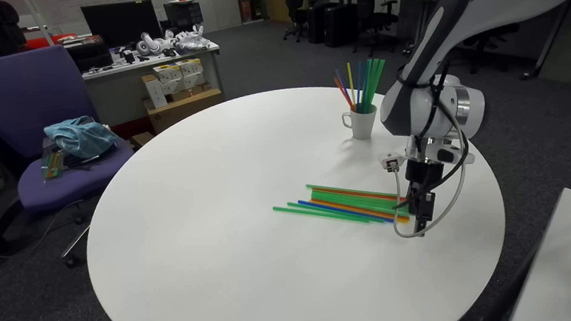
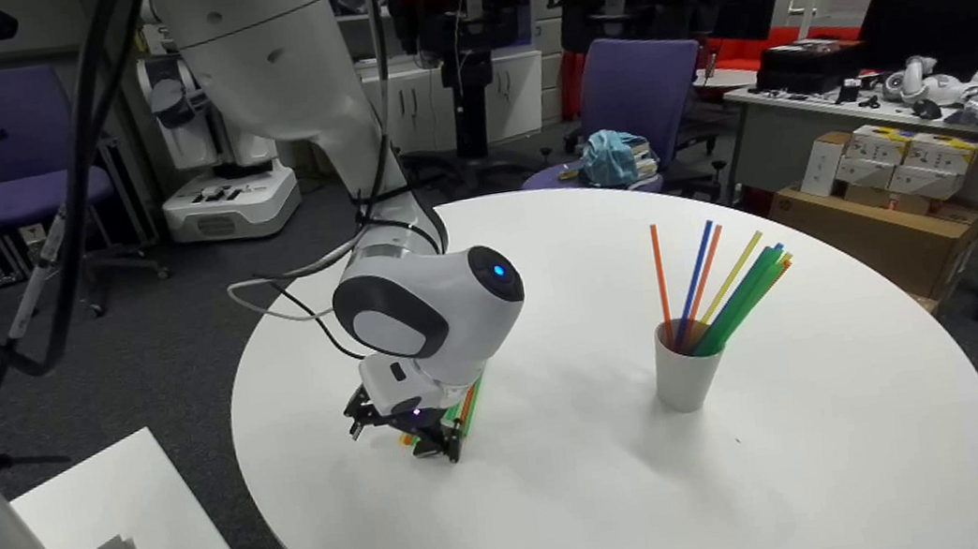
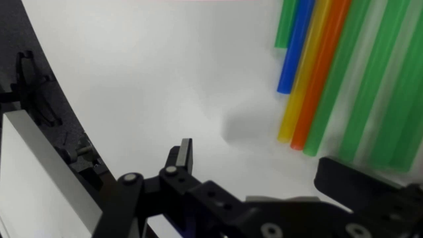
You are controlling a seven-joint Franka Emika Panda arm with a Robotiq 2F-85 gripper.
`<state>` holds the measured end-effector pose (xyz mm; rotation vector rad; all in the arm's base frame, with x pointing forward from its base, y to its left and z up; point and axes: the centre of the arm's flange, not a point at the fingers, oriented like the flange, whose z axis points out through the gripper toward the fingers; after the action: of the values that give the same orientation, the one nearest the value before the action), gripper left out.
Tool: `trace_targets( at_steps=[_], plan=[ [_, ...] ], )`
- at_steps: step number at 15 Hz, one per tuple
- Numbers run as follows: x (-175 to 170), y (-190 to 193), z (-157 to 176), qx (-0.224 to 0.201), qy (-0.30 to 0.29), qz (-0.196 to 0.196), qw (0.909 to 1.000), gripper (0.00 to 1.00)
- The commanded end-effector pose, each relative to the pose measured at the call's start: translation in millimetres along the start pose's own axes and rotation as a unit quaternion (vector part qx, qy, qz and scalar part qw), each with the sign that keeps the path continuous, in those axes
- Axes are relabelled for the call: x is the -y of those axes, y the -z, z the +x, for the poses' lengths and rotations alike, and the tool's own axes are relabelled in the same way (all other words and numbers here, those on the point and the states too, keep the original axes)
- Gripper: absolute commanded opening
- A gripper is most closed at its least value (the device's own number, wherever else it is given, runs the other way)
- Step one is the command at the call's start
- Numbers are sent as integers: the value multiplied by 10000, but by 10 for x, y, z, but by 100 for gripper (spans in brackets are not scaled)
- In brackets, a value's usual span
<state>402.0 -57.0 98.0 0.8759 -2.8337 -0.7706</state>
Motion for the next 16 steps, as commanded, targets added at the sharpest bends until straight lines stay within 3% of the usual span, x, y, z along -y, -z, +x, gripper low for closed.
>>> trace_targets(
  at_steps=[1,6,10,13,16],
  plan=[
    [-90,364,50,400,478,528,9967,100],
    [-155,994,-183,804,1018,1298,9830,100],
    [-215,1371,-430,1124,1098,1762,9717,100],
    [-200,1587,-615,1337,1049,2627,9498,100],
    [-190,1646,-683,1660,624,3323,9263,100]
  ],
)
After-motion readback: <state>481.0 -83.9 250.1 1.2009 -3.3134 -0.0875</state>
